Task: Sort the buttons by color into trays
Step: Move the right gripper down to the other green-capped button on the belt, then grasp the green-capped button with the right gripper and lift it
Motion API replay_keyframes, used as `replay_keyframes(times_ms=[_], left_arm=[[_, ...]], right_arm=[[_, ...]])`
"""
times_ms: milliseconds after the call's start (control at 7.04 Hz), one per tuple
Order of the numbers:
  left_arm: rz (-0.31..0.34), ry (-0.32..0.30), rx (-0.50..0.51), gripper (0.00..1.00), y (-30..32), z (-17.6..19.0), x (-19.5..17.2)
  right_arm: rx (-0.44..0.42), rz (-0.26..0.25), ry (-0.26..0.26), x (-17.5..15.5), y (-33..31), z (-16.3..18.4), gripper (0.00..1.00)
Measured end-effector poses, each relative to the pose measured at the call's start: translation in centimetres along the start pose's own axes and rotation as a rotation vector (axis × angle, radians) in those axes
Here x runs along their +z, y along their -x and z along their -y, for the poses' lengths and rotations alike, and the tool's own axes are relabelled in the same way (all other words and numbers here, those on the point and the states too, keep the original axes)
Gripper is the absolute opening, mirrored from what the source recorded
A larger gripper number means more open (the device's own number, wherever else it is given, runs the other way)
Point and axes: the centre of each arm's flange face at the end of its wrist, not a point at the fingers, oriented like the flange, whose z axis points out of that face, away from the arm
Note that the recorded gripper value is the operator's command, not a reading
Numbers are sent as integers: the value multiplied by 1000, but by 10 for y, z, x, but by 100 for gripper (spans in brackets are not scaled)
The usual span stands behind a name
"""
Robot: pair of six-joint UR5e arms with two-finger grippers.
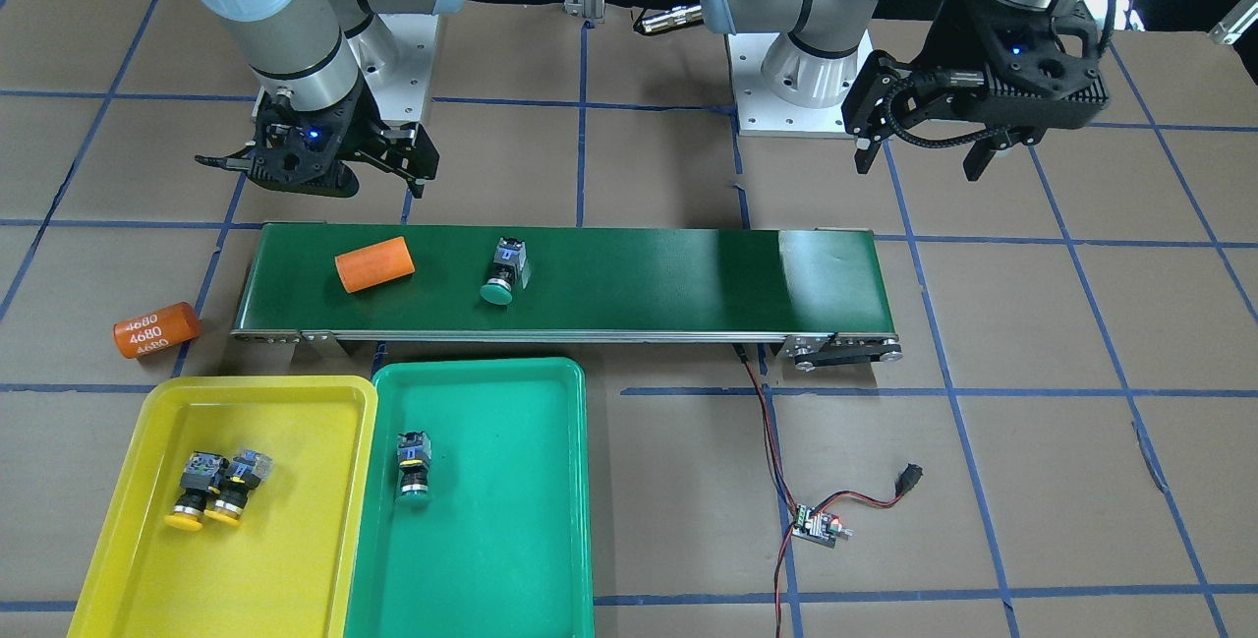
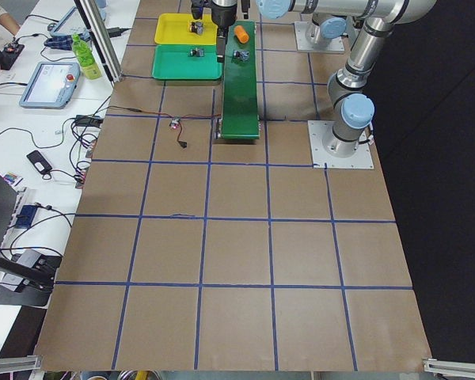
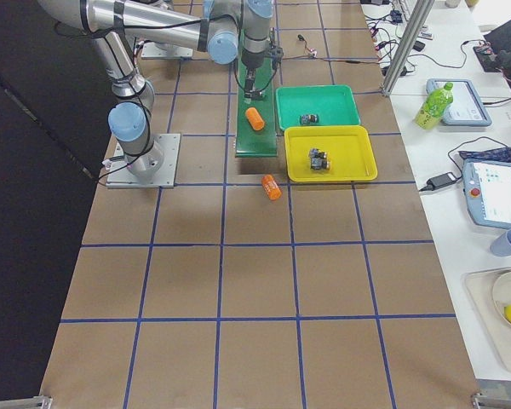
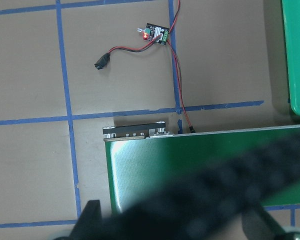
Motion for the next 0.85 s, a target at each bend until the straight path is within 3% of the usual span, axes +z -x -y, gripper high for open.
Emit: replay_keyframes(times_ms=[284, 852], left_arm=[[0, 0, 0, 100, 0, 0, 0], [1, -1, -2, 100, 1, 0, 0]], right_arm=[[15, 21, -9, 10, 21, 1, 100], [39, 15, 28, 54, 72, -5, 100]])
